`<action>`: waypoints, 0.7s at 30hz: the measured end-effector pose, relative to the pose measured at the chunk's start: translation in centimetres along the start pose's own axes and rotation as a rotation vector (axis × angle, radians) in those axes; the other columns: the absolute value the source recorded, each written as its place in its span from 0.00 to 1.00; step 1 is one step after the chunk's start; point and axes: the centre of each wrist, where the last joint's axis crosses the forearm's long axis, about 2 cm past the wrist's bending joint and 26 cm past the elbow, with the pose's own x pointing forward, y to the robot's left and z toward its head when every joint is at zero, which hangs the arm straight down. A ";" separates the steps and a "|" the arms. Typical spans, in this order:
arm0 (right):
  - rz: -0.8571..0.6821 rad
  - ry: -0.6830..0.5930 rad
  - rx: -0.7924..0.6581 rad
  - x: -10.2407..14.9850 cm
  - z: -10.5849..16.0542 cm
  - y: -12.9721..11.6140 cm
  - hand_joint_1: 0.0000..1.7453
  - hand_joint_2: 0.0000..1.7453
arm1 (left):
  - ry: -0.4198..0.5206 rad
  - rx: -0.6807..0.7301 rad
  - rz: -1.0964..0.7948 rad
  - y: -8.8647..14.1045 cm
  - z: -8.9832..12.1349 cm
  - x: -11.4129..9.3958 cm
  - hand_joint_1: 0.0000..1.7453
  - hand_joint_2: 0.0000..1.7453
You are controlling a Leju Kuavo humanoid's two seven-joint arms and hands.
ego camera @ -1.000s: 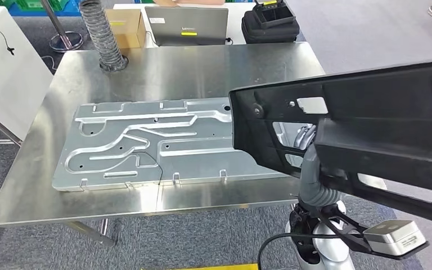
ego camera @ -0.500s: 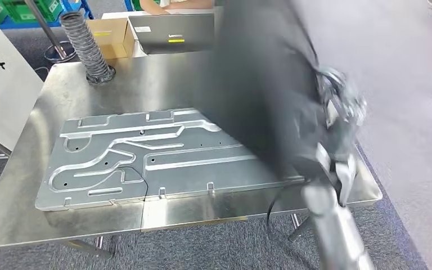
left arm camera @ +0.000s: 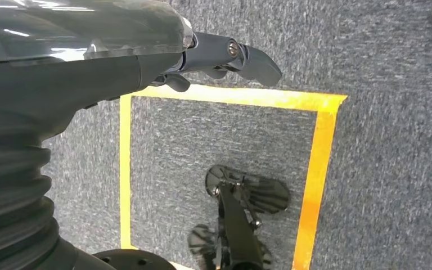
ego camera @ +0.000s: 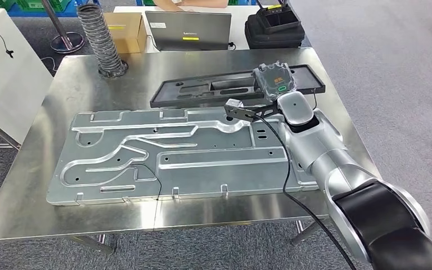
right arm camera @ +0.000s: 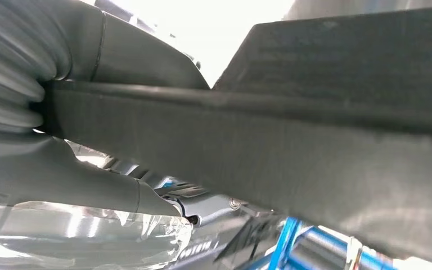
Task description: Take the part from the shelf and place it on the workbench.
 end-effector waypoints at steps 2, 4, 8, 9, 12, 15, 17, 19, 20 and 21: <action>-0.002 -0.009 0.023 0.2 0.0 0.4 1.00 1.00 | 0.001 0.000 -0.001 0.0 0.0 -0.1 0.00 1.00; -0.001 -0.014 0.034 0.3 -0.1 0.4 1.00 1.00 | -0.001 0.001 -0.001 0.1 0.0 -0.1 0.00 1.00; 0.001 -0.021 0.053 0.5 -0.1 0.6 1.00 1.00 | -0.002 0.003 -0.003 0.3 0.0 0.0 0.00 1.00; 0.002 -0.022 0.055 0.6 -0.2 0.6 1.00 1.00 | -0.002 0.004 -0.003 0.4 0.0 -0.1 0.00 1.00; 0.001 -0.026 0.059 0.8 -0.3 0.4 1.00 1.00 | -0.002 0.005 -0.004 0.5 0.0 -0.1 0.00 1.00; 0.002 -0.030 0.070 0.9 -0.2 0.7 1.00 1.00 | -0.001 0.006 -0.004 0.5 0.0 -0.1 0.00 1.00; -0.004 -0.040 0.072 1.0 -0.2 0.8 1.00 1.00 | -0.003 0.008 -0.005 0.6 0.0 -0.1 0.00 1.00; -0.025 -0.073 0.062 1.2 -0.1 1.0 1.00 1.00 | -0.011 0.008 -0.008 0.7 0.0 -0.1 0.00 1.00; -0.040 -0.095 0.053 1.4 0.1 1.2 1.00 1.00 | -0.015 0.008 -0.010 0.8 0.0 -0.1 0.00 1.00; -0.055 -0.116 0.043 1.7 0.3 1.5 1.00 1.00 | -0.019 0.007 -0.012 0.8 0.0 0.0 0.00 1.00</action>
